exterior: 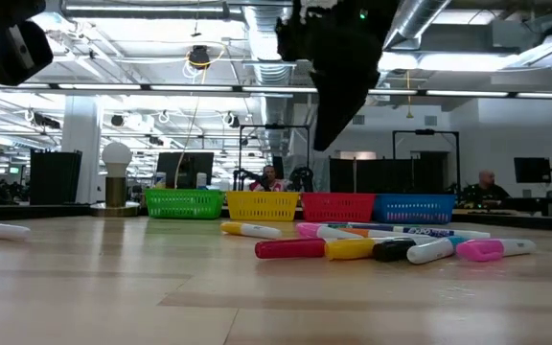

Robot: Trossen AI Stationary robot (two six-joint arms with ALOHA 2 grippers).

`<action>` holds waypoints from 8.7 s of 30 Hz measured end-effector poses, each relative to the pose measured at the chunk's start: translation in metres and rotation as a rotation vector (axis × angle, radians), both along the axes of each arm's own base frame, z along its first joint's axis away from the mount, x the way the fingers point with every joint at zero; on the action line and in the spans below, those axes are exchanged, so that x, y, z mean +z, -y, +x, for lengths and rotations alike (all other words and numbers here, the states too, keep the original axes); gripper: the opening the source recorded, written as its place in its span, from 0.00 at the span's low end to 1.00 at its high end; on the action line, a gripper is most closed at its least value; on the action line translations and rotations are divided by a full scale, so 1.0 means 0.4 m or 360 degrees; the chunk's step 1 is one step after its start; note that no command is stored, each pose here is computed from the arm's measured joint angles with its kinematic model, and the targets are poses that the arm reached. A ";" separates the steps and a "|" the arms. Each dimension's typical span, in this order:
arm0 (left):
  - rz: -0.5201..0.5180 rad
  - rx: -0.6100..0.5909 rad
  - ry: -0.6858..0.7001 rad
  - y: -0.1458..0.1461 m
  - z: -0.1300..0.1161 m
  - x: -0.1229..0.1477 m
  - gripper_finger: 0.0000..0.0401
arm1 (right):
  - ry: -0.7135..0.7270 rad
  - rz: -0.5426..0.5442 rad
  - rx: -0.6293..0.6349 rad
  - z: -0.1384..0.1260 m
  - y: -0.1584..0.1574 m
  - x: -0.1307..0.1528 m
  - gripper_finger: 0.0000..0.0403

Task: Pick & Place Markers
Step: Put the blue marker pen into the red basket, then put the green marker pen into the red basket

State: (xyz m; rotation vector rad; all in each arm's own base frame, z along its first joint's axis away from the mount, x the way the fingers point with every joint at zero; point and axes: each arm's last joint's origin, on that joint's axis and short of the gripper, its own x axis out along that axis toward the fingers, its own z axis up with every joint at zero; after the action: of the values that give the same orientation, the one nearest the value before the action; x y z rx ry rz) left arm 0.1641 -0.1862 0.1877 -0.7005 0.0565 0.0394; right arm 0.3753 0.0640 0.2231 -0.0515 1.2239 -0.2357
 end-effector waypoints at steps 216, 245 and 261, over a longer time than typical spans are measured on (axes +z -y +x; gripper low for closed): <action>0.0474 0.0091 -0.0188 -0.218 -0.039 0.259 0.26 | 0.0948 -0.0172 -0.0246 -0.301 0.498 0.148 0.04; 0.0499 0.0159 -0.0204 -0.217 -0.034 0.254 0.26 | 0.0317 -0.0118 -0.0375 -0.241 0.734 -0.115 0.15; 0.0524 0.0155 -0.0216 -0.217 -0.035 0.252 0.26 | 0.0437 -0.0108 -0.0262 -0.248 0.617 0.025 0.31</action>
State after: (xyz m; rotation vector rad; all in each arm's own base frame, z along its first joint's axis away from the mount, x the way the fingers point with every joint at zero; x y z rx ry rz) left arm 0.1502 -0.0994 0.2885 -0.3701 0.1429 0.1856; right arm 0.2760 -0.1826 0.2331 0.0224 0.9473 -0.4141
